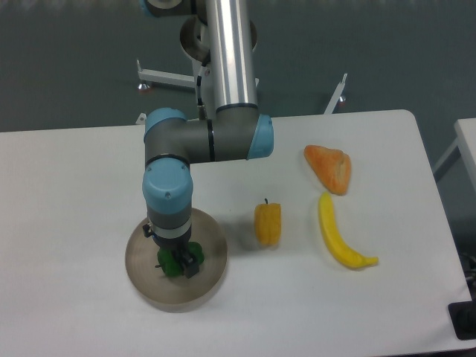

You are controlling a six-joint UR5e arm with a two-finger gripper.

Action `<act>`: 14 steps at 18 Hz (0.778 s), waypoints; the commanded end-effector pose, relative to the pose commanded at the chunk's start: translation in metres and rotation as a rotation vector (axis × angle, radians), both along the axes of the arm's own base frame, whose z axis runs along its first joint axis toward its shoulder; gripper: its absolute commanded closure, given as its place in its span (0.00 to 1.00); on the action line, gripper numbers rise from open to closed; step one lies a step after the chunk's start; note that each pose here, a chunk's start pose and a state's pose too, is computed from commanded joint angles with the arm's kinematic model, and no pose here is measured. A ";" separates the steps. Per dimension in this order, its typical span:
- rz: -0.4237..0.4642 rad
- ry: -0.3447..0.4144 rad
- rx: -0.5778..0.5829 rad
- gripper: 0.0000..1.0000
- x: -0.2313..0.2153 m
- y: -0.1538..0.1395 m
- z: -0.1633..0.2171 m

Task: Pick up the green pepper from the plate
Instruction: 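Close the gripper on the green pepper and lift it, then carry the green pepper off the plate toward the banana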

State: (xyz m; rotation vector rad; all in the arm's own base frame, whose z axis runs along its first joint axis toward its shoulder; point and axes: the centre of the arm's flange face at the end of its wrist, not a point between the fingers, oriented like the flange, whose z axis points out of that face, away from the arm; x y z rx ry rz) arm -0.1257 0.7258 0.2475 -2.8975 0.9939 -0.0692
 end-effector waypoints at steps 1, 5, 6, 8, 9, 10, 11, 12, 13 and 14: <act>-0.002 -0.002 0.003 0.57 0.000 0.001 0.000; 0.024 -0.024 0.033 0.96 -0.002 0.000 0.020; 0.054 -0.034 0.053 0.95 -0.005 -0.004 0.037; 0.096 -0.056 0.078 0.94 -0.028 -0.016 0.065; 0.120 -0.072 0.096 0.95 -0.042 -0.023 0.080; 0.135 -0.069 0.109 0.95 -0.054 -0.029 0.091; 0.152 -0.064 0.122 0.95 -0.066 -0.035 0.100; 0.167 -0.059 0.132 0.94 -0.076 -0.040 0.107; 0.188 -0.052 0.144 0.94 -0.089 -0.046 0.116; 0.213 -0.047 0.152 0.94 -0.106 -0.053 0.122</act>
